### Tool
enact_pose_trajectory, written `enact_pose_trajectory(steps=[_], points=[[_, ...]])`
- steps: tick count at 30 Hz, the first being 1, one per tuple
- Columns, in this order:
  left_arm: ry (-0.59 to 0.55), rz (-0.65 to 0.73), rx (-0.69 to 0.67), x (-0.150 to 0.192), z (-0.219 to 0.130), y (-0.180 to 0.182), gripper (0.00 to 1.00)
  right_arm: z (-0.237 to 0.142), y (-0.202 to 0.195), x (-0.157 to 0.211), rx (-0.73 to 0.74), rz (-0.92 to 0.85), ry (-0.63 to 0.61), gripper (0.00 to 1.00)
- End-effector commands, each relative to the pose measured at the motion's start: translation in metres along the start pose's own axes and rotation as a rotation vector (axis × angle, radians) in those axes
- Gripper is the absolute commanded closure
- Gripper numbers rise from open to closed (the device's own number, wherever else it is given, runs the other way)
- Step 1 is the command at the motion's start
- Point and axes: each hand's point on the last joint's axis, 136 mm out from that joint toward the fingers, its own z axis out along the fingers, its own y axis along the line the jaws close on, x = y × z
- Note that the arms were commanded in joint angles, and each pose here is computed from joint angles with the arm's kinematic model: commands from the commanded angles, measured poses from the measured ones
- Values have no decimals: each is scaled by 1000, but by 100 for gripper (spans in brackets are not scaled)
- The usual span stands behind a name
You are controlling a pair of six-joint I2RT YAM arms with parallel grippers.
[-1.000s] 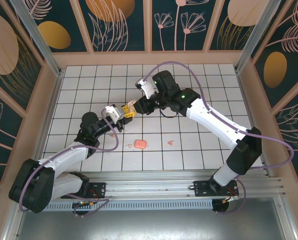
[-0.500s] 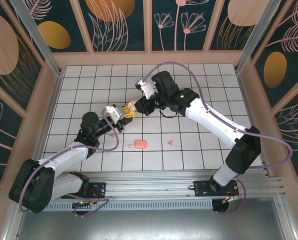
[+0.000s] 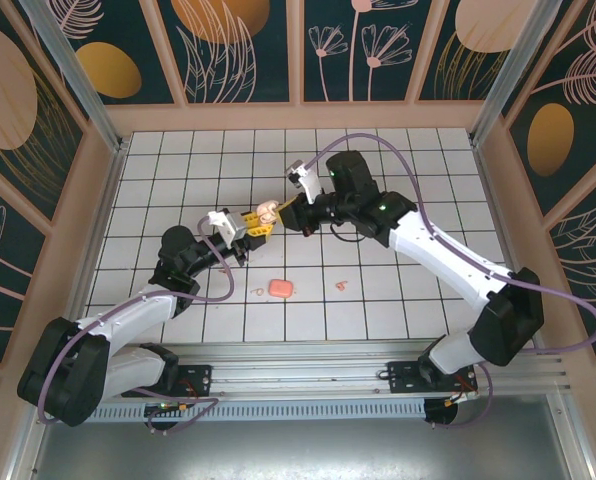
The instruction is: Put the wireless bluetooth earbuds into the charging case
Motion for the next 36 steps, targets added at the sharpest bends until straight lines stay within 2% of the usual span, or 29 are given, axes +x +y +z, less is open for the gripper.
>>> enact_pose_trajectory(steps=[1, 4, 10, 15, 22, 29, 36], points=[[-126, 47, 35, -36, -3, -8, 96, -11, 7, -10, -38, -32, -63, 87], [-113, 51, 25, -33, -3, -6, 96, -17, 8, -12, -45, -29, -77, 85], [-35, 66, -7, -16, 1, 1, 96, -28, 15, -22, -35, -16, -84, 71], [114, 91, -62, 13, 4, 15, 96, -30, -15, -17, 52, 136, -50, 64], [301, 83, -61, 58, 6, 21, 97, -24, -51, 14, 39, 345, -20, 61], [564, 78, -19, 114, 17, 18, 98, -12, -92, 58, 110, 521, 57, 60], [789, 150, -3, 152, 26, 13, 98, -3, -118, 101, 164, 639, 130, 59]])
